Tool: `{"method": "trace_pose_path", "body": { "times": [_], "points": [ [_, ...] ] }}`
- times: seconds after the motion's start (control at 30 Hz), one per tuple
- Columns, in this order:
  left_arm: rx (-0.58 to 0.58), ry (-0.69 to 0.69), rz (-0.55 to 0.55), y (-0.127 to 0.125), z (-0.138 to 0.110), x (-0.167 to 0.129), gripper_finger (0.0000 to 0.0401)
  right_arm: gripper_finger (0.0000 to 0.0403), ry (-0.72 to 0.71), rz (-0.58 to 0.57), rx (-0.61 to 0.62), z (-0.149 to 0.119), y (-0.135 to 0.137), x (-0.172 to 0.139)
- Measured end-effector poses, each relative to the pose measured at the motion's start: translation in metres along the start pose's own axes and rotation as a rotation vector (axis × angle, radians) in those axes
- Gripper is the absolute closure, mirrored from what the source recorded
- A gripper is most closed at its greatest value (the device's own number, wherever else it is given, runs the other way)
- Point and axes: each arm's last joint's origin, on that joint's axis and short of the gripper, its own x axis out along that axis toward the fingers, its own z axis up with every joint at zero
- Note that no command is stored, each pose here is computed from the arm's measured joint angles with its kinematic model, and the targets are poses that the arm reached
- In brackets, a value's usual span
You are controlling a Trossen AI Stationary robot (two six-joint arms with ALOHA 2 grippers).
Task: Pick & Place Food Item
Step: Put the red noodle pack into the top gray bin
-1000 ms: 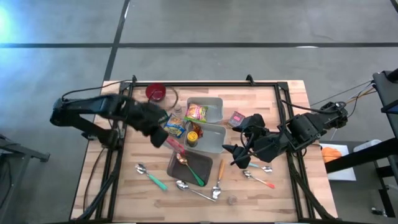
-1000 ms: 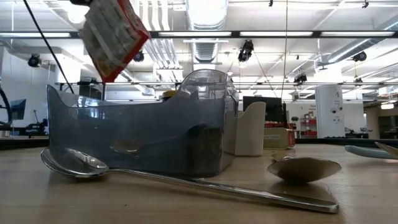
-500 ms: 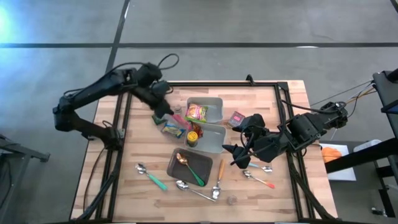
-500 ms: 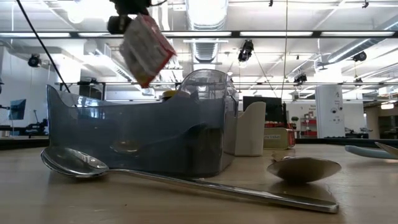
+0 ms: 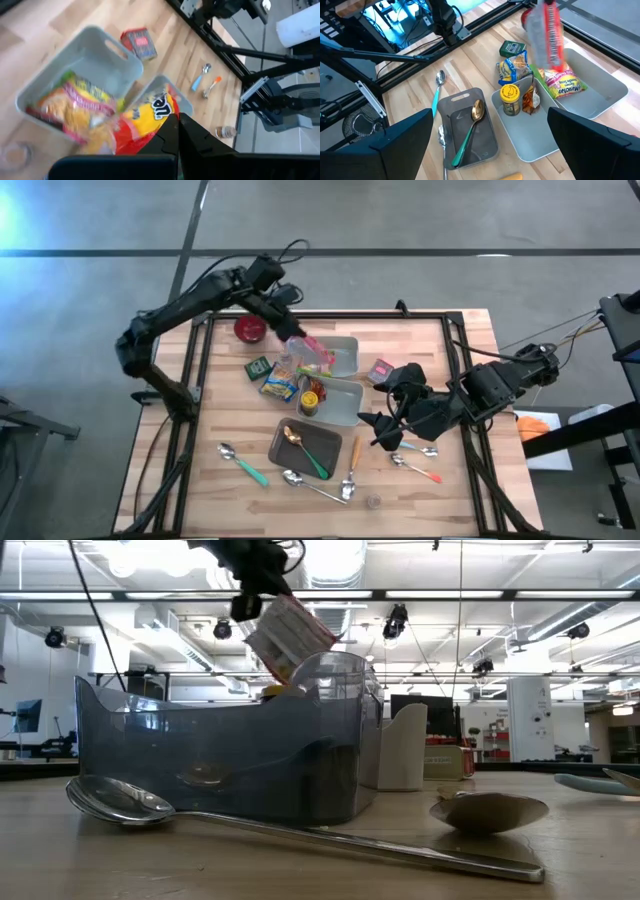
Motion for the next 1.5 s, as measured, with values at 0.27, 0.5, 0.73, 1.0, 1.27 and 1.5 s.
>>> {"method": "trace_pose_path", "body": {
  "times": [0.27,0.5,0.73,1.0,1.27,1.5],
  "points": [
    [0.053,-0.019,0.012,0.011,0.042,0.017,0.0401,0.0014,0.000,0.000,0.000,0.000,0.000,0.000],
    [0.081,0.001,0.018,0.026,0.055,0.041,0.0401,0.0014,0.000,0.000,-0.001,0.000,0.000,0.000],
    [0.123,0.017,0.012,0.041,0.060,0.062,0.0401,0.0014,0.000,0.000,0.000,0.000,0.000,0.000],
    [0.155,0.039,0.016,0.053,0.061,0.081,0.0401,0.0014,0.000,0.000,0.000,0.000,0.000,0.000],
    [0.158,0.087,0.025,0.067,0.059,0.100,0.0401,0.0014,0.000,0.000,-0.001,0.000,0.000,0.000],
    [0.140,0.161,0.043,0.078,0.053,0.115,0.0401,0.0014,0.000,0.000,0.000,0.000,0.000,0.000]
  ]
}}
